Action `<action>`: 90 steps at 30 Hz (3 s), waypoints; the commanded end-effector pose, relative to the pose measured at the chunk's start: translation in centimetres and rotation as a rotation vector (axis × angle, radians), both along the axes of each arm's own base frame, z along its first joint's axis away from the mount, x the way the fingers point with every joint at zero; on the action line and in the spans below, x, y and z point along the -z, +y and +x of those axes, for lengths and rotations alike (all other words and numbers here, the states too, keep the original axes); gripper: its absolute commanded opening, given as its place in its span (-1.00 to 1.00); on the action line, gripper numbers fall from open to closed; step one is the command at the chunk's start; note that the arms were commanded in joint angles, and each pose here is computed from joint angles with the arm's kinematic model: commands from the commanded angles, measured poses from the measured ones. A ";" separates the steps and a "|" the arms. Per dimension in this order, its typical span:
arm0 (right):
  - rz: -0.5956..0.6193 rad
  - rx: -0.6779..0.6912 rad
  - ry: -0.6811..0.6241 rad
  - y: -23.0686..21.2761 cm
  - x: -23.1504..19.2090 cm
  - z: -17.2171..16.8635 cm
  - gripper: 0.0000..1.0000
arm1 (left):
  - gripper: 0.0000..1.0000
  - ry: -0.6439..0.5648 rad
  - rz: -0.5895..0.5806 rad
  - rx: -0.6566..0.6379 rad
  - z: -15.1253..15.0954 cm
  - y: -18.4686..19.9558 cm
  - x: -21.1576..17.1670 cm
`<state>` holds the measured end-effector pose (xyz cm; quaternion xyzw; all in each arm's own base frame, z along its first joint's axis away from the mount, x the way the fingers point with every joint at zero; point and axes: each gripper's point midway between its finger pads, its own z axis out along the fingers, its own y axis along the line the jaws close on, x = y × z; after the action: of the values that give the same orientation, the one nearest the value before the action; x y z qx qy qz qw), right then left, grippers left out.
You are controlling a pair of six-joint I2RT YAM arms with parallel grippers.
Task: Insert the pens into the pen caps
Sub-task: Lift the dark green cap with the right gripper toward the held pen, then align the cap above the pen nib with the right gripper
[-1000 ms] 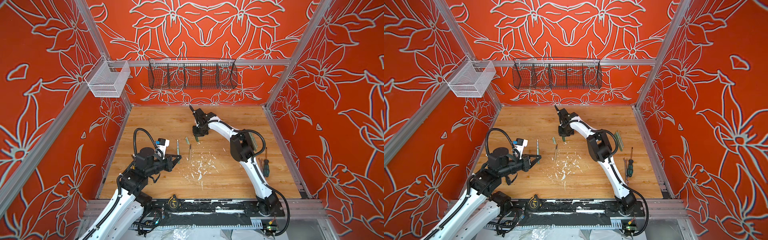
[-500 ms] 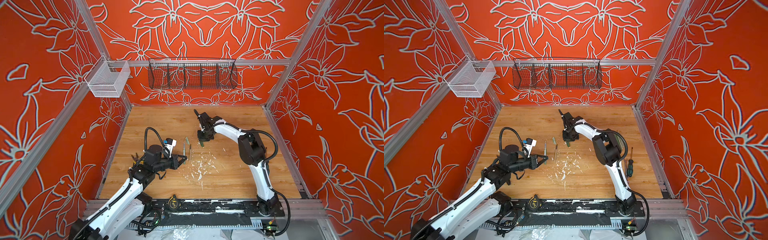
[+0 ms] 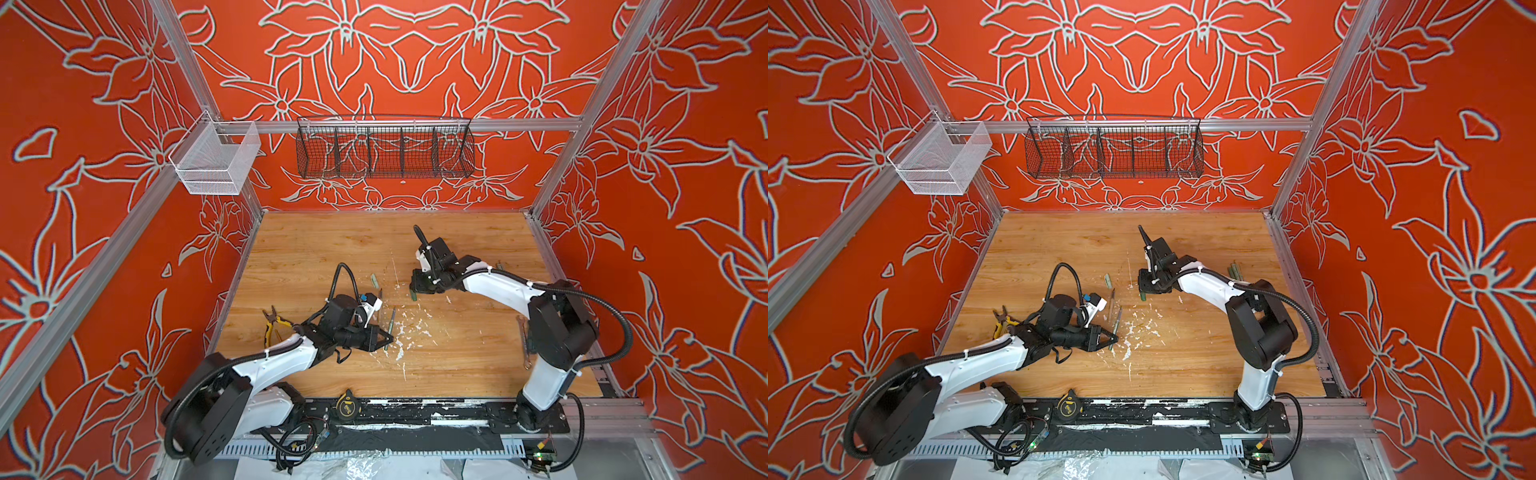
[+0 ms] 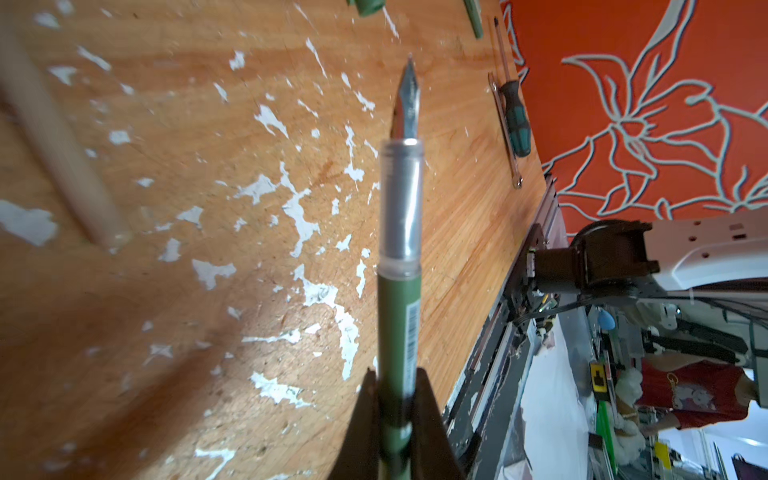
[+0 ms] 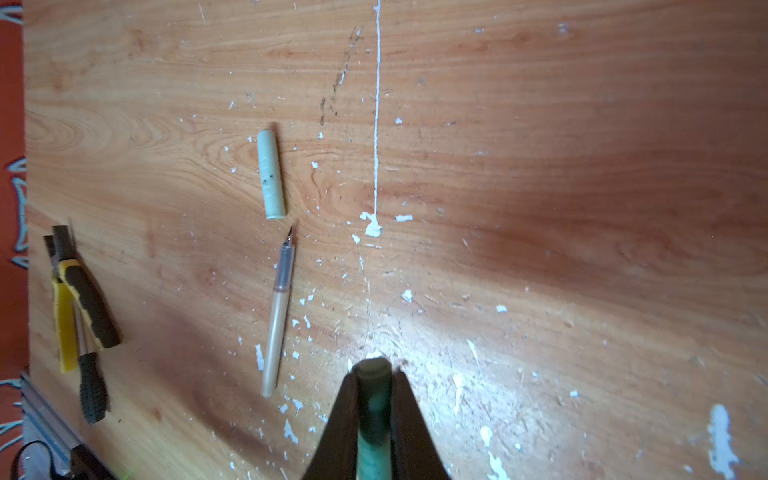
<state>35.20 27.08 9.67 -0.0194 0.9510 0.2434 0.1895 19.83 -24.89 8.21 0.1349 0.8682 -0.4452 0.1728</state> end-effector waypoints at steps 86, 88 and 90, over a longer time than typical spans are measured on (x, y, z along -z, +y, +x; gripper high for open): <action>0.417 0.172 -0.239 1.4 -6.5 -2.5 -0.80 | -1.00 -0.143 -0.008 0.042 3.6 -1.9 -2.6; 0.422 0.169 -0.241 1.6 -6.7 -2.5 -0.80 | -1.00 -0.143 -0.011 0.042 3.7 -1.9 -2.6; 0.421 0.167 -0.239 1.7 -6.7 -2.6 -0.80 | -1.00 -0.139 -0.014 0.044 3.7 -1.9 -2.6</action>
<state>32.70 28.76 16.04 0.0713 0.8531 0.4146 0.3085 23.13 -26.60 9.84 0.1793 0.8569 -0.4349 0.2110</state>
